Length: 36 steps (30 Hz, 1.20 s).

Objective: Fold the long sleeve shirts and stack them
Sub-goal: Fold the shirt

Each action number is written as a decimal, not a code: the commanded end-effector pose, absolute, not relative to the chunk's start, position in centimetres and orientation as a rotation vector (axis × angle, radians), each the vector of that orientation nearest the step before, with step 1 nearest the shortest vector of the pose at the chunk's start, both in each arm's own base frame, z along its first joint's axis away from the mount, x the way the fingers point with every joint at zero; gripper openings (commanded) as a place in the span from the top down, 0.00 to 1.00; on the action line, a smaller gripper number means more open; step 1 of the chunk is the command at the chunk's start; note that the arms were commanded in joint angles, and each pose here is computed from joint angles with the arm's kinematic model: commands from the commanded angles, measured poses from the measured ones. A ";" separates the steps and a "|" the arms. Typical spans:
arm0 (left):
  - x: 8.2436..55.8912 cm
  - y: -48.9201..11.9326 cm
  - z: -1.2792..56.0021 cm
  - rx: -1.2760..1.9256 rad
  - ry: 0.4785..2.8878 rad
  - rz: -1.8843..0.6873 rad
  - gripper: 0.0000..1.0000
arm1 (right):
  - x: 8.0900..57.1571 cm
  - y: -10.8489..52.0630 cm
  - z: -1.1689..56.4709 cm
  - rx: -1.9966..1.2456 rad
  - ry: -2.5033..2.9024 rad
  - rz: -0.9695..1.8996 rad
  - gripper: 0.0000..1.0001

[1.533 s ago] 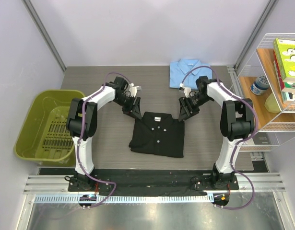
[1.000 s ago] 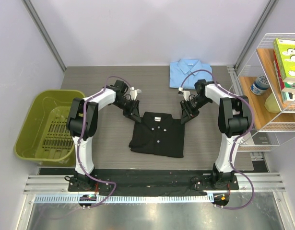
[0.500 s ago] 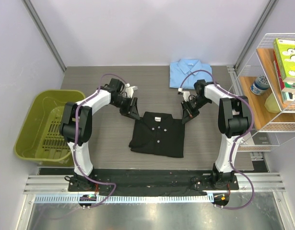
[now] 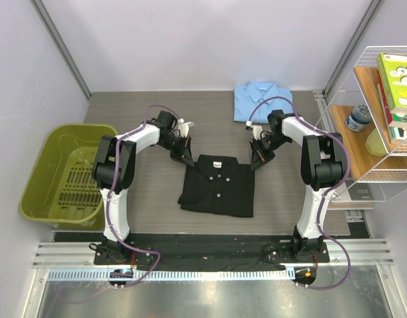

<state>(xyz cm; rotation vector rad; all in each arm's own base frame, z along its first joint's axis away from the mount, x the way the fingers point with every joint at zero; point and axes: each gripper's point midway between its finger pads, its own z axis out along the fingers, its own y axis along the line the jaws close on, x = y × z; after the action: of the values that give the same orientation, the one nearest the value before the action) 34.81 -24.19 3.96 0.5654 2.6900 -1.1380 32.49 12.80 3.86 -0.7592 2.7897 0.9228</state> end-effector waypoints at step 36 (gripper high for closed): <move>26.6 -22.3 12.3 0.463 2.582 -1.292 0.78 | 28.2 17.0 14.4 -0.523 2.472 1.254 0.70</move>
<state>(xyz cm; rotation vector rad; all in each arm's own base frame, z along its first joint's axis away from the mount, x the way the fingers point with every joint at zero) 28.62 -24.05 11.41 0.7341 2.5268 -1.0868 27.06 13.34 11.31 -0.3550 2.6302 1.2076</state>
